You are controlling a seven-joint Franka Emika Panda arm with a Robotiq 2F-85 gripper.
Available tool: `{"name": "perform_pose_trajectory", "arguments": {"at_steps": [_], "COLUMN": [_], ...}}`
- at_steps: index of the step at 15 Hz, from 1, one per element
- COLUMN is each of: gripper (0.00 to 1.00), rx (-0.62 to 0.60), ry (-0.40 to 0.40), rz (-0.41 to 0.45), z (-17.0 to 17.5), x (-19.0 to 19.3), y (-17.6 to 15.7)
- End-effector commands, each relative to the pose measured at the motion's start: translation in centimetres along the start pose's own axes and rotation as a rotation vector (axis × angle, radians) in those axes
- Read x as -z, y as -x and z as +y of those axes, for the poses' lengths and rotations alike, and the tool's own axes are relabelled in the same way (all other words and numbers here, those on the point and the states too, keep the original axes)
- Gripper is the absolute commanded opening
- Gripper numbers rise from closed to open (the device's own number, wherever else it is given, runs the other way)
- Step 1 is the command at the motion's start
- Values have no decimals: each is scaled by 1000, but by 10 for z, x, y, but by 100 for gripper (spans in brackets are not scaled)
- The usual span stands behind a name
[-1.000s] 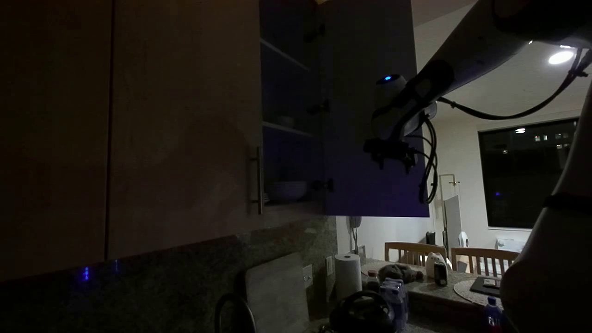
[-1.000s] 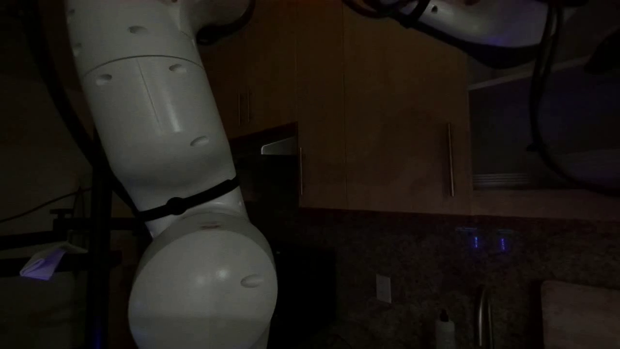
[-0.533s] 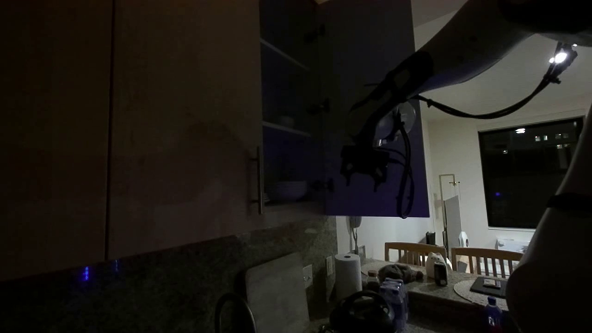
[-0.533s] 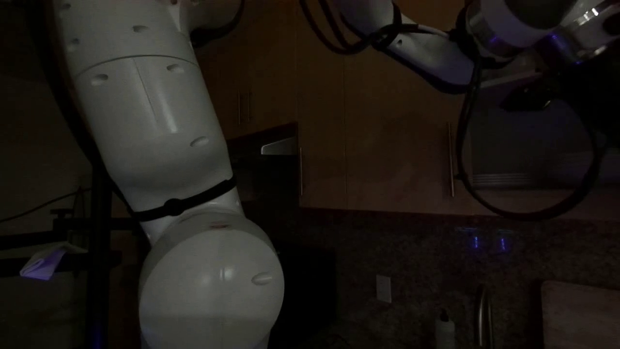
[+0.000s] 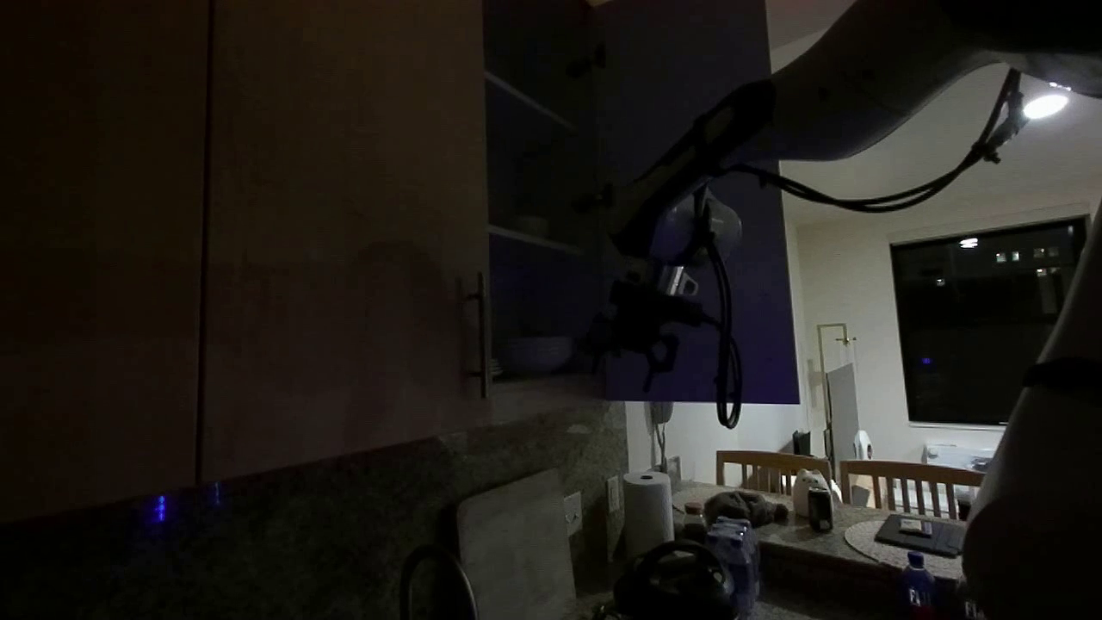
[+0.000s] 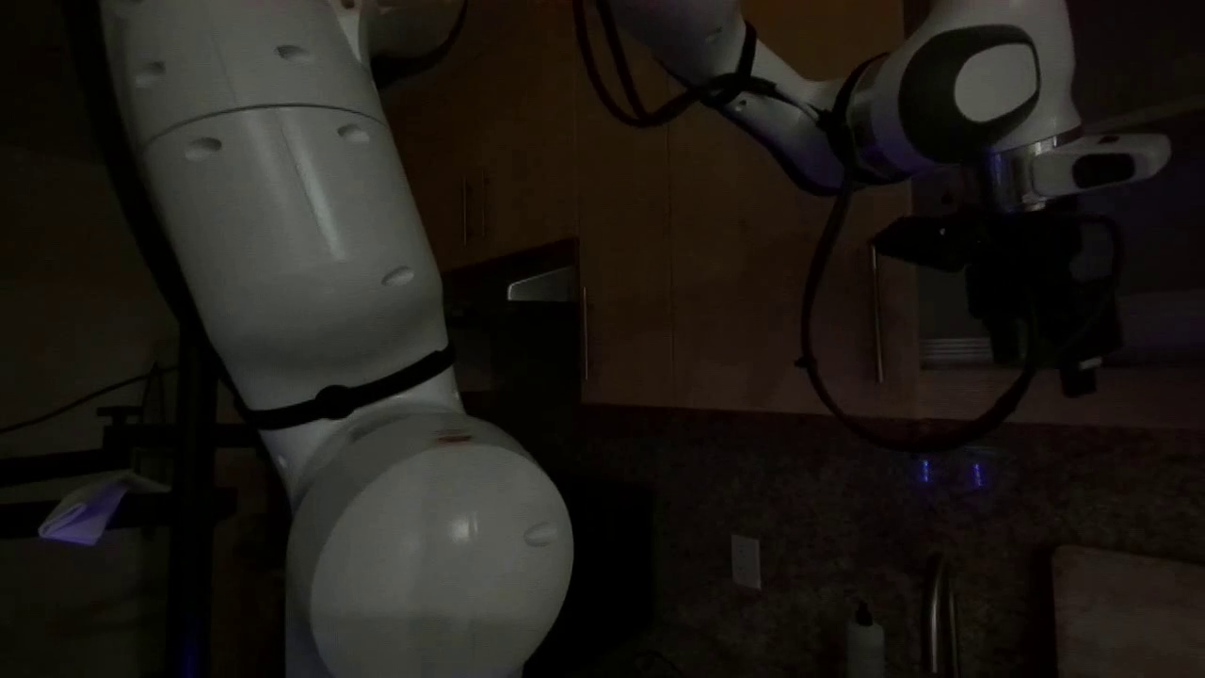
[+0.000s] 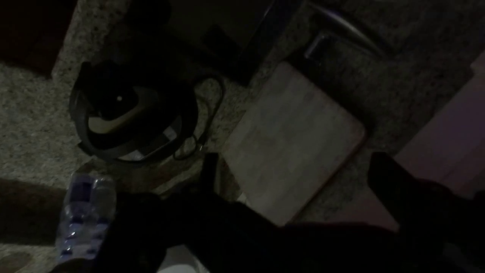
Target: Open the third cabinet door from the right
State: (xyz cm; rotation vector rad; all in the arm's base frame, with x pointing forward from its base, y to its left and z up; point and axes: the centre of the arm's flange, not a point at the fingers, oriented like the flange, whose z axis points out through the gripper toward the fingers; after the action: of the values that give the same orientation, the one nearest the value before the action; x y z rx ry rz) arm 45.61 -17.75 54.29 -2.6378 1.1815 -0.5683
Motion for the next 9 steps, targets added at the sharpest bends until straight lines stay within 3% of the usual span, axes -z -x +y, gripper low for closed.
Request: {"name": "perform_pose_trajectory", "arguments": {"at_steps": [1, 5, 9], "gripper": [100, 100, 100], "rx": [118, 243, 355], "ry": [-47, -32, 56], "rz": [-157, -353, -568], "z": [8, 24, 48], "x": [-8, -12, -4], "y": [17, 38, 70]}}
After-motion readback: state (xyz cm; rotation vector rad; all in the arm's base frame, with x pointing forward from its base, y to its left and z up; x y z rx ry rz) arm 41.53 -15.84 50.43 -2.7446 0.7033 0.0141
